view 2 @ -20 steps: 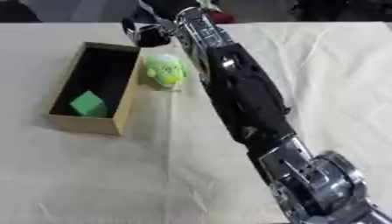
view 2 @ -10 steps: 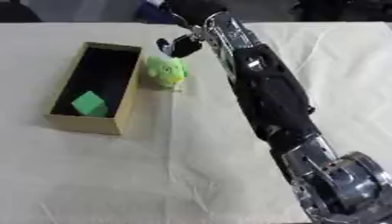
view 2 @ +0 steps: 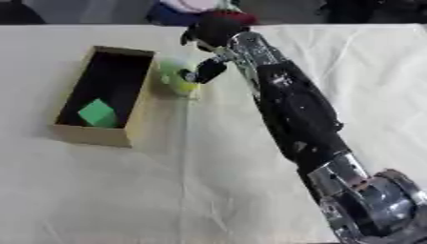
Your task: Pick up objects on the table and place them in the box.
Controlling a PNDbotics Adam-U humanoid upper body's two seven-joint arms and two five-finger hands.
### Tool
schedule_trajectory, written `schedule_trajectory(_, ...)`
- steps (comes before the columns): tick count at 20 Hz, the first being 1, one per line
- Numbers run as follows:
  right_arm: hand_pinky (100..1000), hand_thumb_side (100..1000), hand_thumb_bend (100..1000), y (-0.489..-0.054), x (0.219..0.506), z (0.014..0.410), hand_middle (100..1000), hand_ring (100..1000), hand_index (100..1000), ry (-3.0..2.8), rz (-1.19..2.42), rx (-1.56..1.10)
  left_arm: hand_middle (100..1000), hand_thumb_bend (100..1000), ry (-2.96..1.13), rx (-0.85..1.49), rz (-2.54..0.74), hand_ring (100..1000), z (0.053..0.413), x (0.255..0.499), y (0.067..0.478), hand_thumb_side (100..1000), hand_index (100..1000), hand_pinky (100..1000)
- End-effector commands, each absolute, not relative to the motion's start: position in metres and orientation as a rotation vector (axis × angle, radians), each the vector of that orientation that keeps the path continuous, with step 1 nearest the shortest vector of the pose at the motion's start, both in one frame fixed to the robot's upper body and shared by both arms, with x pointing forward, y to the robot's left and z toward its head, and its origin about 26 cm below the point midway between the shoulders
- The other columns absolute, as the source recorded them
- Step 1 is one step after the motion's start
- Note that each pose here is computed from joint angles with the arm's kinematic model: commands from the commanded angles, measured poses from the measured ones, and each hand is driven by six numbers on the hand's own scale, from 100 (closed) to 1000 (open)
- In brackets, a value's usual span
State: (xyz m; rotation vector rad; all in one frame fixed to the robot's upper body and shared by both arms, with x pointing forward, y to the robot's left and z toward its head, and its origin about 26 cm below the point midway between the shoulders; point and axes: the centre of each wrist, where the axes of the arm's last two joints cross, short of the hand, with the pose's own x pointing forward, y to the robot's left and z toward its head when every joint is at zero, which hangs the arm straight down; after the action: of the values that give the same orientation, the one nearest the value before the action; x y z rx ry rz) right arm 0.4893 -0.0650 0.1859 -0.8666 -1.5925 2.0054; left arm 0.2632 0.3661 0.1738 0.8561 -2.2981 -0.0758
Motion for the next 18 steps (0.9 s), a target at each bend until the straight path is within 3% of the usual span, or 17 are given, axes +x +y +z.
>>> schedule_trajectory(1, 852, 644, 318, -0.063, 0.49, 0.193, 794, 886, 885, -1.6, 2.005, -0.869, 728, 100, -2.323, 0.878, -0.095, 624, 0.182, 0.261, 0.367, 765, 847, 742)
schedule_trajectory(6, 850, 639, 366, -0.062, 0.489, 0.185, 797, 885, 903, -1.574, 1.983, -0.897, 729, 100, -2.322, 0.874, -0.098, 625, 0.182, 0.262, 0.367, 764, 847, 743)
schedule_trajectory(18, 828, 668, 335, -0.046, 0.48, 0.15, 774, 854, 917, -1.561, 1.899, -0.941, 730, 100, -2.333, 0.855, -0.094, 624, 0.183, 0.264, 0.364, 768, 847, 744)
